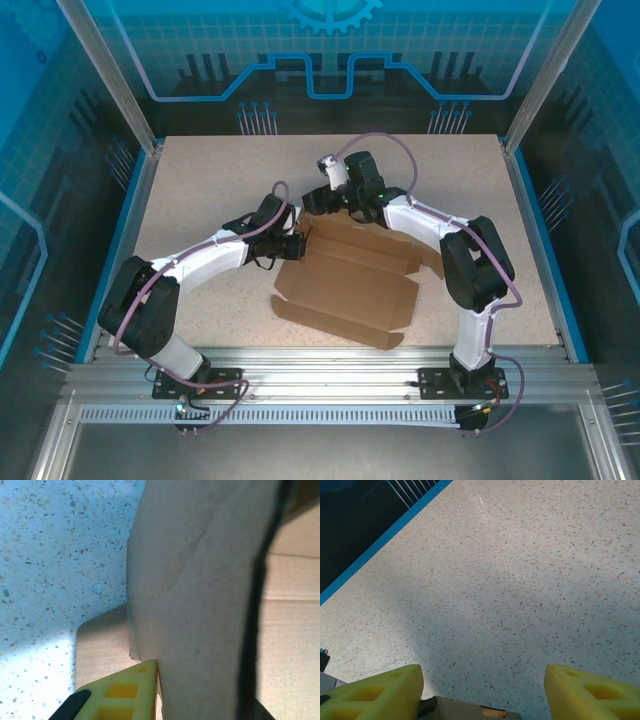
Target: Fold the paper box
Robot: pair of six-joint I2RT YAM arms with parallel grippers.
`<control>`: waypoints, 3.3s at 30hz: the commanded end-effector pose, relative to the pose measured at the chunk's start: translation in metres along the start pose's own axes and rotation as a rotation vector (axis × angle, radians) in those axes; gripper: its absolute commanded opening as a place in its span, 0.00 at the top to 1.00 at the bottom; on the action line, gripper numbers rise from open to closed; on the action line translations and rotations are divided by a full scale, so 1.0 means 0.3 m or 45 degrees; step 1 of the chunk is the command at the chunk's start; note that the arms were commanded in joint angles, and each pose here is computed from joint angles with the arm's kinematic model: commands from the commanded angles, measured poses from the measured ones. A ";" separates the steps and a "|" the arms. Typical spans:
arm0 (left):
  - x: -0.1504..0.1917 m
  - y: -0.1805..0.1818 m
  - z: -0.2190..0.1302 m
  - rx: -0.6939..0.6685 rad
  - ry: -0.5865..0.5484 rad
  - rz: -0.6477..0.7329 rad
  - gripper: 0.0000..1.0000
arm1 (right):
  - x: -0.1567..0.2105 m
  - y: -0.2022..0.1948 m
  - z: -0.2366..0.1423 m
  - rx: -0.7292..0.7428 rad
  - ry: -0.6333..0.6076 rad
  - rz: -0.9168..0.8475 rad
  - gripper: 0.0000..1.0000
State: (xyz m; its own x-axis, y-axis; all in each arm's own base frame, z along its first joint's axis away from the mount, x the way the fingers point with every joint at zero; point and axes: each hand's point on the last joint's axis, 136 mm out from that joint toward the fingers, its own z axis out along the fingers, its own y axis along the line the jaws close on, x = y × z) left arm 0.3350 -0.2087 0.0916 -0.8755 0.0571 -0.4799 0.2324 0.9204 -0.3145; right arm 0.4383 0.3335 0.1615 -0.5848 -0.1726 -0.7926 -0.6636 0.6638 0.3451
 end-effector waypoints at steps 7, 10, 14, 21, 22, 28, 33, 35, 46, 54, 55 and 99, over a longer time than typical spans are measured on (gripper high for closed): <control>-0.070 -0.075 -0.078 0.092 -0.079 -0.026 0.80 | 0.139 -0.048 0.011 0.083 0.127 -0.027 0.31; -0.090 -0.098 -0.118 0.131 -0.109 -0.024 0.77 | 0.144 -0.051 0.012 0.122 0.139 -0.061 0.31; -0.108 -0.111 -0.178 0.171 -0.143 -0.023 0.74 | 0.157 -0.062 0.016 0.185 0.154 -0.108 0.31; -0.132 -0.064 -0.315 0.272 -0.243 -0.097 0.70 | 0.174 -0.065 0.023 0.235 0.161 -0.156 0.30; -0.132 -0.049 -0.332 0.273 -0.262 -0.101 0.69 | 0.173 -0.066 0.023 0.243 0.158 -0.161 0.30; -0.097 0.057 -0.324 0.211 -0.292 -0.141 0.69 | 0.171 -0.078 0.017 0.302 0.134 -0.174 0.30; -0.081 0.115 -0.227 0.204 -0.343 -0.135 0.66 | 0.173 -0.076 0.013 0.316 0.119 -0.180 0.30; -0.079 0.128 -0.185 0.195 -0.325 -0.111 0.65 | 0.176 -0.077 0.013 0.320 0.121 -0.183 0.30; -0.162 0.059 -0.103 0.377 -0.456 0.111 0.53 | 0.178 -0.048 0.010 0.253 0.123 -0.133 0.30; -0.165 0.022 -0.045 0.425 -0.455 0.157 0.52 | 0.168 -0.037 -0.003 0.185 0.115 -0.041 0.31; -0.165 0.015 -0.042 0.420 -0.457 0.166 0.52 | 0.170 -0.039 -0.004 0.174 0.114 -0.024 0.31; -0.249 0.018 0.160 -0.057 -0.484 0.238 0.75 | 0.178 -0.042 -0.036 -0.002 0.091 0.224 0.38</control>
State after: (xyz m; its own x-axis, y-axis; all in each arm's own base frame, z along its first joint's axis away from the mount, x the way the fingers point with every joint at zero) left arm 0.4144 -0.2319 0.0942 -0.5873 0.0710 -0.8063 0.3975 0.8930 -0.2109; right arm 0.4425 0.3019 0.1619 -0.6241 -0.0154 -0.7812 -0.5596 0.7065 0.4331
